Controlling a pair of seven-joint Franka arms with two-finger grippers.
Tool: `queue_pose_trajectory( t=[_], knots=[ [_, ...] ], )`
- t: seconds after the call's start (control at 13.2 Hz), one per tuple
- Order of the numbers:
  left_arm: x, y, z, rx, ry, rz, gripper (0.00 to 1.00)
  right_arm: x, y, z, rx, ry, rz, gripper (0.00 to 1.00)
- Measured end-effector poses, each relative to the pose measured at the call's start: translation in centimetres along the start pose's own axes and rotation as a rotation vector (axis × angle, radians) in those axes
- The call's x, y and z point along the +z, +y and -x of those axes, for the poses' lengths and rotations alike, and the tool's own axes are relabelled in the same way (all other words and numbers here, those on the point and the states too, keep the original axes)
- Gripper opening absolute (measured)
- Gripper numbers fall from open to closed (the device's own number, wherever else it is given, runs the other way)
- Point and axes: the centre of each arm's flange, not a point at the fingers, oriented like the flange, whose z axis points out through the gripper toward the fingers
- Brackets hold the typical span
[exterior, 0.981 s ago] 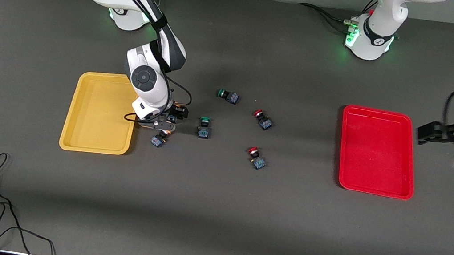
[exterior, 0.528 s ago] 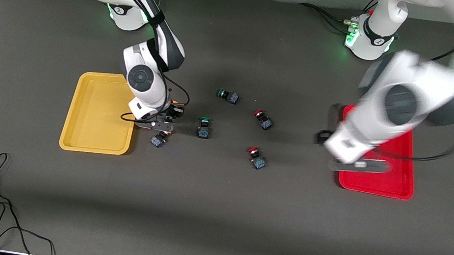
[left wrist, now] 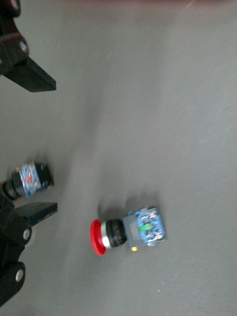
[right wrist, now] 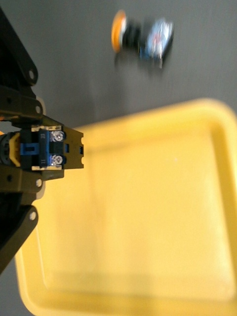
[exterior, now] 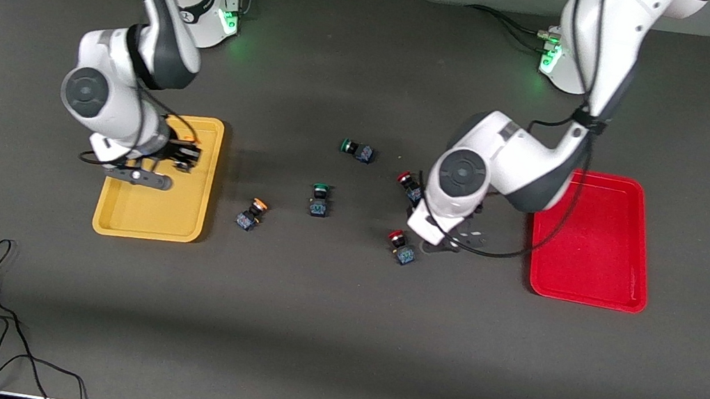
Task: Place red and yellow buttons in trays
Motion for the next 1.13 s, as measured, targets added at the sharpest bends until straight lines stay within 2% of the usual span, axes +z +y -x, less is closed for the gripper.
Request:
queue_pose_trajectory(
  t=[0.15, 0.23, 0.45, 0.68, 0.75, 0.91, 1.06, 1.13],
  knots=[
    [2.6, 1.7, 2.0, -0.071, 0.015, 0.007, 1.0, 3.4, 3.6, 0.6, -0.023, 0.024, 0.007, 0.34],
    [3.8, 2.5, 2.9, -0.097, 0.013, 0.004, 1.0, 4.3, 4.1, 0.8, -0.026, 0.021, 0.014, 0.37],
    [6.7, 3.7, 5.7, -0.115, -0.002, -0.032, 1.0, 2.8, 2.9, 0.1, -0.049, 0.061, 0.005, 0.68],
    [8.8, 3.4, 7.5, -0.102, -0.003, -0.044, 0.98, -3.1, -1.8, -2.2, -0.075, 0.149, -0.029, 1.0],
    [9.2, 3.2, 7.6, -0.102, -0.001, -0.041, 0.93, -4.9, -4.3, -2.7, -0.058, 0.179, -0.053, 1.0],
    [9.0, 3.1, 7.5, -0.105, 0.005, -0.031, 0.7, -5.7, -9.8, -3.5, -0.002, 0.184, -0.103, 1.0],
    [8.2, 3.1, 7.2, -0.111, 0.015, -0.021, 0.44, -2.7, -13.9, -4.5, 0.064, 0.138, -0.144, 1.0],
    [7.5, 3.0, 7.0, -0.119, 0.022, -0.015, 0.44, -0.6, -15.0, -5.3, 0.096, 0.112, -0.155, 1.0]
  ],
)
